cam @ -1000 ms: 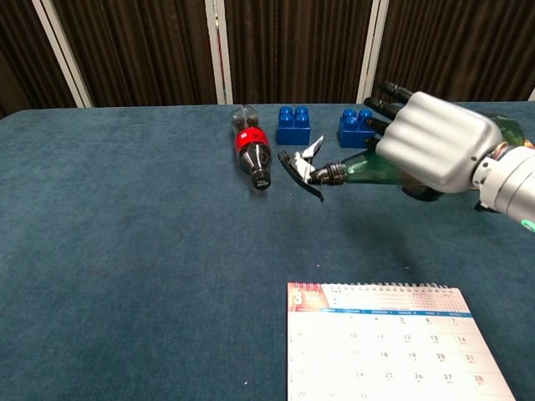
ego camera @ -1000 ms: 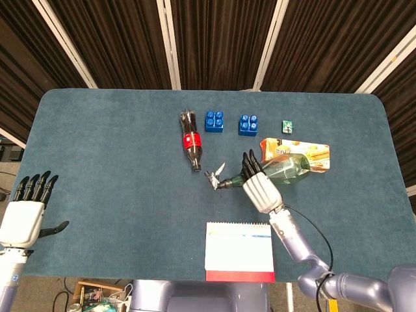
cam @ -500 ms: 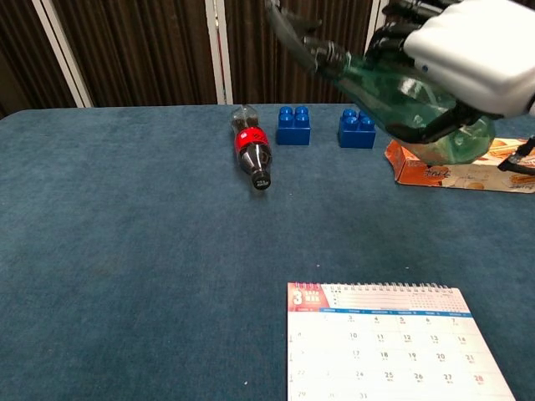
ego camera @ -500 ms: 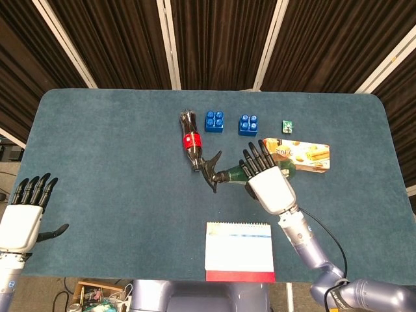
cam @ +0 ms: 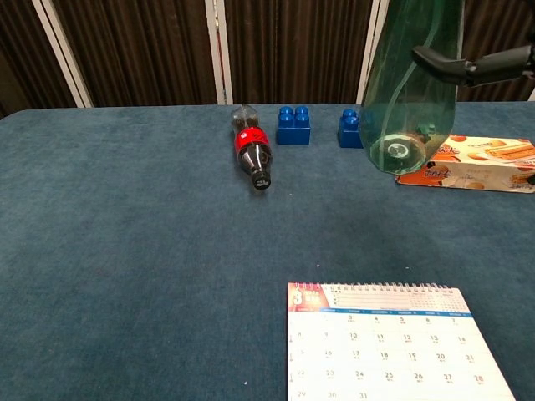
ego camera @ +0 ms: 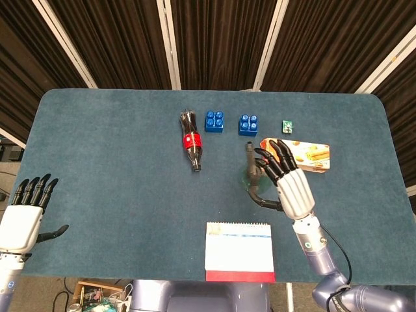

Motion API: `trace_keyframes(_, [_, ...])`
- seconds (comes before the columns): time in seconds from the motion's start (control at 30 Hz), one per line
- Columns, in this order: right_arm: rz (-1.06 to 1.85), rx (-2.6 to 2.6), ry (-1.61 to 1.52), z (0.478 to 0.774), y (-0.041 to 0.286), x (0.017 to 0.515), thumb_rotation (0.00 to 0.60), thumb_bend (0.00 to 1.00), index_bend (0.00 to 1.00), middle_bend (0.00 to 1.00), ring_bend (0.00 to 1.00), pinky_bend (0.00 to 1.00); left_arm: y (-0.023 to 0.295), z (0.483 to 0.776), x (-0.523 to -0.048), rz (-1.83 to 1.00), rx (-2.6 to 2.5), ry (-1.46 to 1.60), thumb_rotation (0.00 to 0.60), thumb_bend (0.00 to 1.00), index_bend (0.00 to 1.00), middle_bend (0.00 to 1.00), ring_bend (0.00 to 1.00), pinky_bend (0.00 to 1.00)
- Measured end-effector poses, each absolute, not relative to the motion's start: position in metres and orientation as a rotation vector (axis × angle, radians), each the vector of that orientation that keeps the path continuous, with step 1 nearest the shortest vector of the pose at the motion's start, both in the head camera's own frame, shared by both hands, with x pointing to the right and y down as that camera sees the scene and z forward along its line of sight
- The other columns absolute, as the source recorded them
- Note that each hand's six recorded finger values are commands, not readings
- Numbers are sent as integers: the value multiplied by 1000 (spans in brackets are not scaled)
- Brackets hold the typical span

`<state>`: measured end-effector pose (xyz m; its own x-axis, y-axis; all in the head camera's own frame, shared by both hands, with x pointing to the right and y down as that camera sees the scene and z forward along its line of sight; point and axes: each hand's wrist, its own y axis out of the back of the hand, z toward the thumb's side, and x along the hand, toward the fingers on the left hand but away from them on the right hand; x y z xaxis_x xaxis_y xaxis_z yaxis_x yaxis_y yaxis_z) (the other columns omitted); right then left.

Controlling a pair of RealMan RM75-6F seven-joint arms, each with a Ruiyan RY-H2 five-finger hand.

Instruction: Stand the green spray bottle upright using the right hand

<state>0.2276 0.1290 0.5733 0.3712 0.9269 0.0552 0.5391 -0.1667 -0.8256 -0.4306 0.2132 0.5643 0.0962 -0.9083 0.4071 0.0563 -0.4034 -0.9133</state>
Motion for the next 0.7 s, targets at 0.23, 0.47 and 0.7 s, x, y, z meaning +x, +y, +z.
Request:
trace_keyframes(0.23, [614,-1878,-1366,603,143,240,600,506,996,161,0,1,214,568,-424,-1434,-1538,849,600,49,0,0,0,40])
trace_keyframes(0.47, [662,-1891,-1343,643,161,239,600,512,996,162,0,0,215,570,-422,-1433,-1544,841,600,49,0,0,0,41])
trace_keyframes(0.7, [714,-1918,-1340,669,170,241,600,515,996,163,0,0,214,572,-423,-1436,-1560,841,600,49,0,0,0,40])
